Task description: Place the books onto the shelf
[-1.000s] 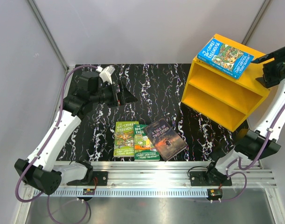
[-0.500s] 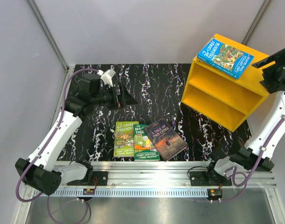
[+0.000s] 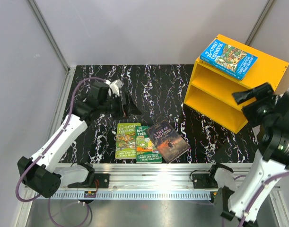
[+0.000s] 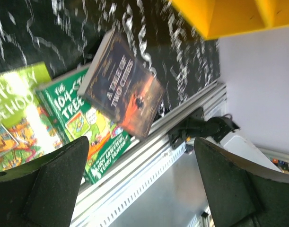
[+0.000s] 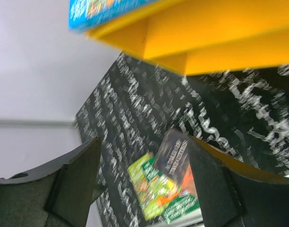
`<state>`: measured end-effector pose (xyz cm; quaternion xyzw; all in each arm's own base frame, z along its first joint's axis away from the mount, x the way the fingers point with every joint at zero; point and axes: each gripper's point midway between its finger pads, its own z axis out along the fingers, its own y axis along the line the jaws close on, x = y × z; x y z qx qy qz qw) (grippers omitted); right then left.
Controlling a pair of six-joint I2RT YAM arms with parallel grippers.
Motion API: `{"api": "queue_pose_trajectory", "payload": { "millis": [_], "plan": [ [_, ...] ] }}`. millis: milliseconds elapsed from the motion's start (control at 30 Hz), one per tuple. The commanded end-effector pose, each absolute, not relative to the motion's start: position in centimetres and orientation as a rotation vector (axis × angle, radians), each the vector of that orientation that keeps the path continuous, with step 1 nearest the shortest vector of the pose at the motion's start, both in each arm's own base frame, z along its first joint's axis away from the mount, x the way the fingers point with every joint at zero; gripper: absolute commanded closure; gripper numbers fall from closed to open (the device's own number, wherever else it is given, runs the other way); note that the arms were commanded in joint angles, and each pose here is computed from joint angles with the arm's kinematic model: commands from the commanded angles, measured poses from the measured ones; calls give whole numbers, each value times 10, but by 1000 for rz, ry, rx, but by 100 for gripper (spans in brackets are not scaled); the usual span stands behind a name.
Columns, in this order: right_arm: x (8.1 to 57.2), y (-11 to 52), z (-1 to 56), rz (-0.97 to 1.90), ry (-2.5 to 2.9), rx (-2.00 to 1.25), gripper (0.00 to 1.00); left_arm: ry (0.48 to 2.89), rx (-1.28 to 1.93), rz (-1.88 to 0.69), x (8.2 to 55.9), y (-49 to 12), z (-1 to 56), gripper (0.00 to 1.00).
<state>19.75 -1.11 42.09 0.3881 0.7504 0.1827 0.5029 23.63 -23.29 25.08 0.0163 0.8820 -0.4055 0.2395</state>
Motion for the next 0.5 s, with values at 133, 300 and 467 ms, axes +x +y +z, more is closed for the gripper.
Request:
{"api": "queue_pose_trajectory", "payload": {
  "millis": [133, 300, 467],
  "plan": [
    [168, 70, 369, 907, 1895, 773, 18, 2585, 40, -1046, 208, -261, 184, 3],
    [165, 79, 317, 969, 2013, 817, 17, 2646, -74, -974, 206, -266, 142, 1],
    [202, 75, 289, 972, 2261, 807, 15, 2673, -53, -800, 212, -247, 123, 1]
  ]
}}
